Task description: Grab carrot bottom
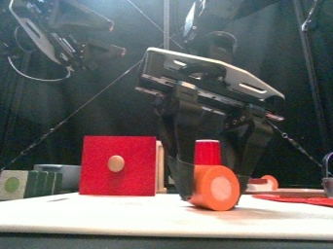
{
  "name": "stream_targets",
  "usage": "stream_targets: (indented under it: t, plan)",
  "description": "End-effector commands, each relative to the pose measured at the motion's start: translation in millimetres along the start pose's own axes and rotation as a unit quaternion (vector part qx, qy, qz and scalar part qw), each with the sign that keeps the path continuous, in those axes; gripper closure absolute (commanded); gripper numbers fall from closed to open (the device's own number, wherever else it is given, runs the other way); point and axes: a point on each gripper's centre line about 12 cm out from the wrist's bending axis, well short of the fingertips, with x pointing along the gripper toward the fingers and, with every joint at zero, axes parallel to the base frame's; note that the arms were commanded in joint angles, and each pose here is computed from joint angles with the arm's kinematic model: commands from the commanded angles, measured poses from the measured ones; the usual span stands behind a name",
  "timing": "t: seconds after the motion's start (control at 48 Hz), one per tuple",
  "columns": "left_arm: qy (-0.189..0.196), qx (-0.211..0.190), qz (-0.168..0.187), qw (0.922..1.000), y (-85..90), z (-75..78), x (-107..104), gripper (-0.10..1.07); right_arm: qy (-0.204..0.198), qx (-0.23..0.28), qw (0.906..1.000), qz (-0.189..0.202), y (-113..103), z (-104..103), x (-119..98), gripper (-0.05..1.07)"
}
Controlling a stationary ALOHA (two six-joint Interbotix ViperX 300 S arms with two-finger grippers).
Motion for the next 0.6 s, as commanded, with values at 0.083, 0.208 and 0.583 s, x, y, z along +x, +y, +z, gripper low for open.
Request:
stream_targets:
  t: [0.083, 0.208, 0.583]
  plan:
    - [-0.012, 0.001, -0.002, 0.9999, -0.8, 5.8, 2.7, 0.04, -0.009, -0.010, 0.9999, 0.010, 4.7, 4.5, -17.1, 0.37]
    - [-0.013, 0.000, -0.002, 0.9999, -1.2, 6.8, 2.7, 0.04, -0.030, -0.025, 0.9992, 0.005, 1.5, 11.4, -37.6, 0.37]
    - [-0.022, -0.010, 0.004, 0.9997, 0.4, 13.4, 6.4, 0.04, -0.105, -0.026, 0.9847, -0.137, -113.8, 77.8, -104.9, 0.37]
